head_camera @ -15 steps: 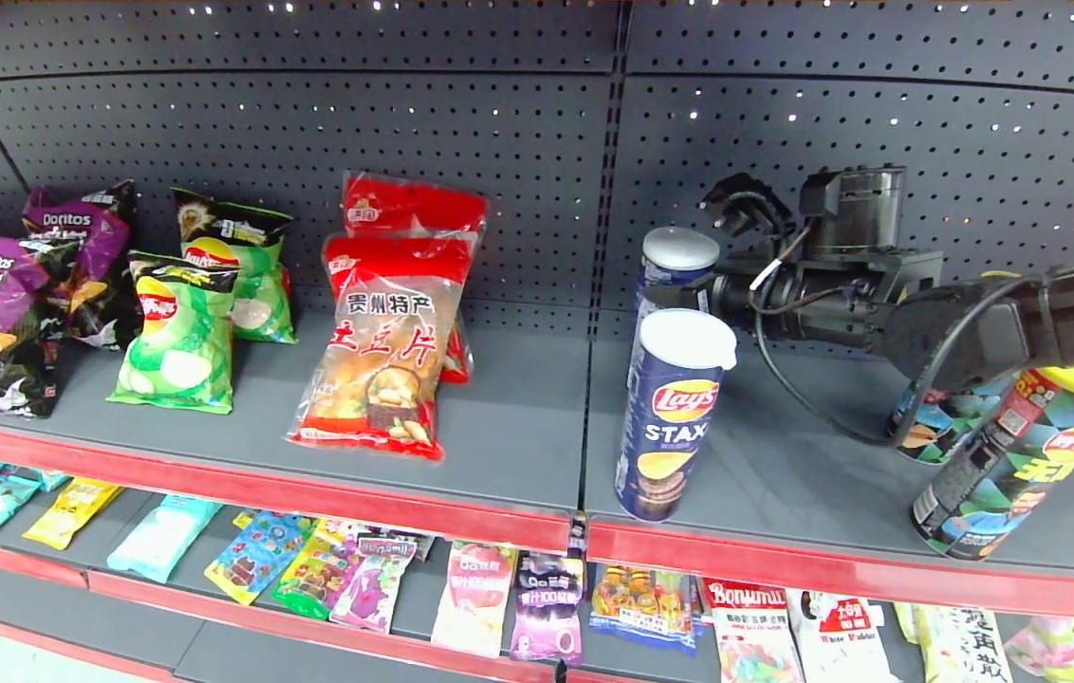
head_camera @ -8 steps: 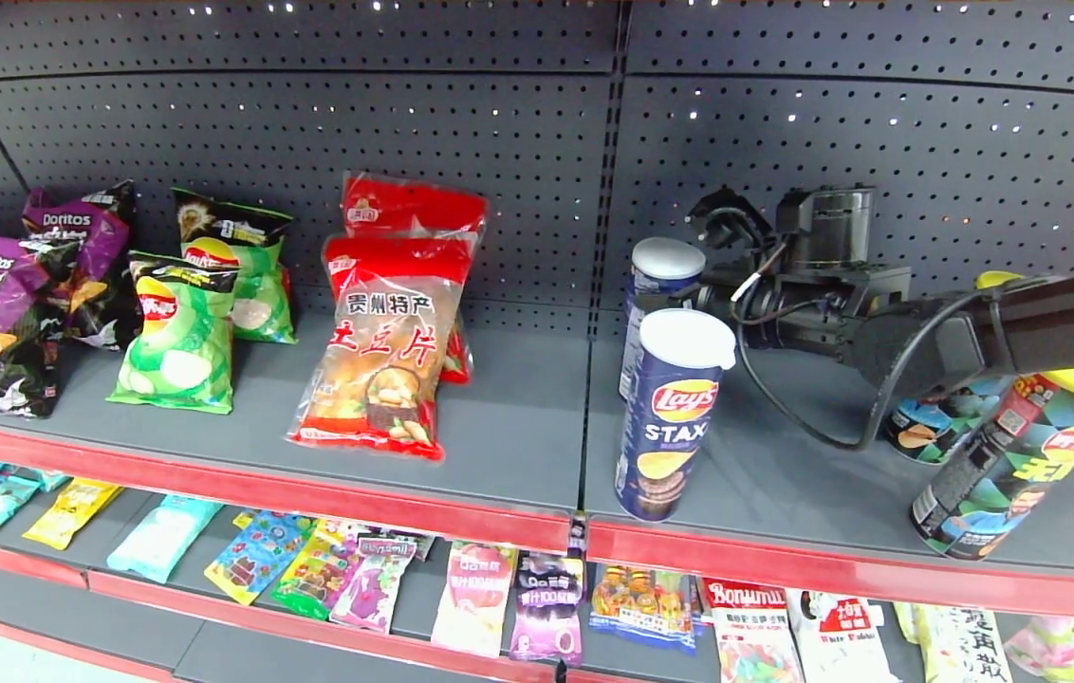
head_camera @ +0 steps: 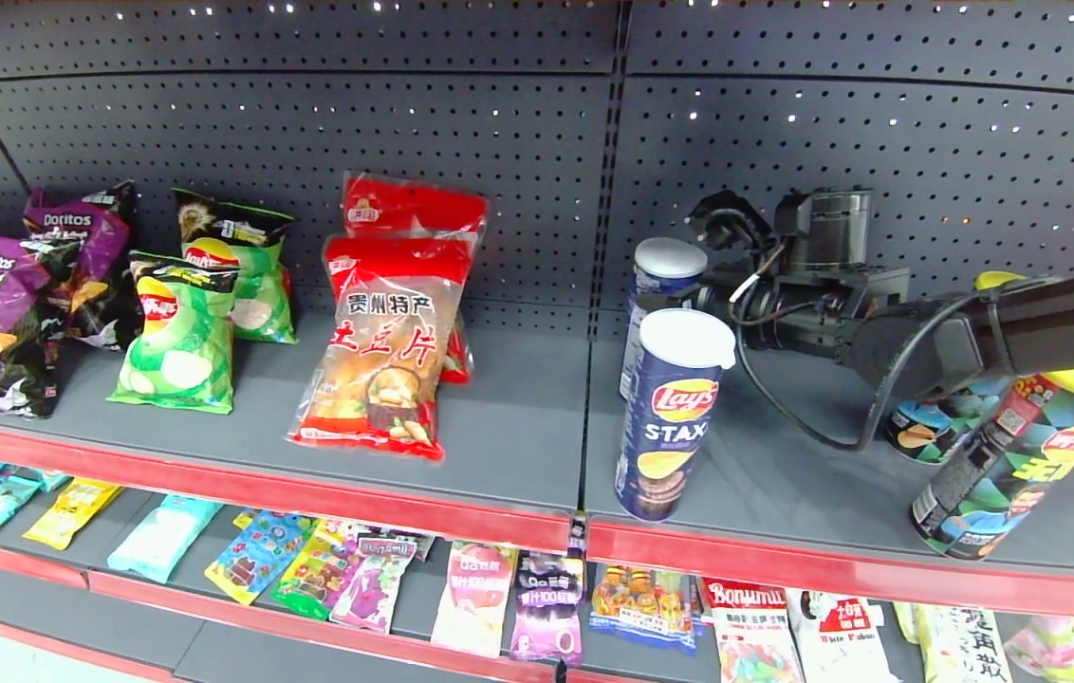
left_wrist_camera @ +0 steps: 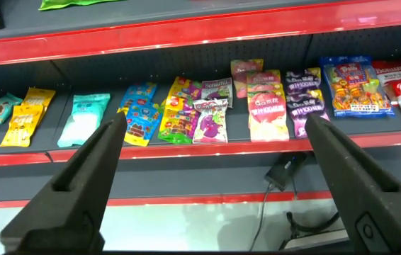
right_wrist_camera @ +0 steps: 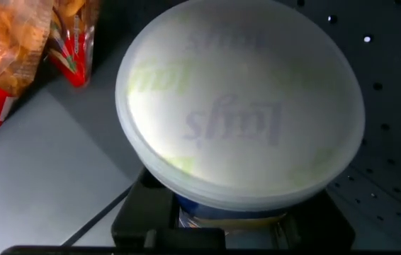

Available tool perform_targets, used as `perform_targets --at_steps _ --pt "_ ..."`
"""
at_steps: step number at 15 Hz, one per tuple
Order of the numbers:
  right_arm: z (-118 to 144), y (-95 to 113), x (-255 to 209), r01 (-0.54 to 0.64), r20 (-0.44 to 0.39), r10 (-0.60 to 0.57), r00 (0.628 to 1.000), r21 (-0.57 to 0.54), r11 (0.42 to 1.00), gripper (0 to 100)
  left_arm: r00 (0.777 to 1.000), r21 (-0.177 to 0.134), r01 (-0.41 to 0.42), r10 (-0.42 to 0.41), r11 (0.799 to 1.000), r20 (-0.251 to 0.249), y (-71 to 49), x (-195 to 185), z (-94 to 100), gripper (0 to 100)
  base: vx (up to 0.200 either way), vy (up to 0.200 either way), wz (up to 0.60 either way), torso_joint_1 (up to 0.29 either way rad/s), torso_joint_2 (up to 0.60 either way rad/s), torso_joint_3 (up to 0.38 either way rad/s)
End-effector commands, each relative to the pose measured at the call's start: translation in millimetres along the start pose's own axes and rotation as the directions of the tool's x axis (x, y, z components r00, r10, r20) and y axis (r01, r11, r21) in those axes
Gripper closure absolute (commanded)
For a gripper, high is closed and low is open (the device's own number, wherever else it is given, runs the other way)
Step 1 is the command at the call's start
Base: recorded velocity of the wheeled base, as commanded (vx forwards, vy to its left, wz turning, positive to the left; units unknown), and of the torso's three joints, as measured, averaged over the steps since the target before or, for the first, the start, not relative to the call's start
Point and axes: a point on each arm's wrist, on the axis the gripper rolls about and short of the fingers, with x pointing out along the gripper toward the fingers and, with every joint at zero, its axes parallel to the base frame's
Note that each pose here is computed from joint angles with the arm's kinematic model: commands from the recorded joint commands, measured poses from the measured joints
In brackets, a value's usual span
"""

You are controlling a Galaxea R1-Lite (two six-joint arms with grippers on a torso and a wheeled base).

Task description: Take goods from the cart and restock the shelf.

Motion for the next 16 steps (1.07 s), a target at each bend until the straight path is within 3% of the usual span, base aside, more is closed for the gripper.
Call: perform_targets --at_steps 1,4,5,10,16 --pt "1.1 -1.4 -1.9 0.008 0.001 -0.008 1.000 0.000 1.000 100 1.000 0.000 0.000 0.000 1.000 -0.002 0.0 0.2 0.0 0 0.000 0.000 0.00 0.000 0.00 0.000" --pt "0.3 -1.3 -1.9 0.009 -0.002 -0.009 1.000 0.000 1.000 100 1.000 0.000 0.000 0.000 1.000 -0.002 0.0 0.2 0.0 0 0.000 0.000 0.00 0.000 0.00 0.000" --pt "0.3 -1.3 -1.9 0.009 -0.002 -0.009 1.000 0.000 1.000 0 1.000 0.000 0.000 0.000 1.000 -0.001 0.0 0.0 0.3 0 0.000 0.000 0.00 0.000 0.00 0.000" --pt "2.8 -1.7 -3.7 0.019 0.004 -0.019 1.000 0.001 1.000 0 1.000 -0.001 0.000 0.000 1.000 -0.002 0.0 0.2 0.0 0 0.000 0.000 0.00 0.000 0.00 0.000" --pt "19.7 0.2 -45.1 0.102 0.023 -0.102 0.994 0.015 0.995 0 1.000 -0.001 0.003 -0.003 1.000 0.000 -0.1 0.2 0.1 0 0.000 0.000 0.00 0.000 0.00 0.000"
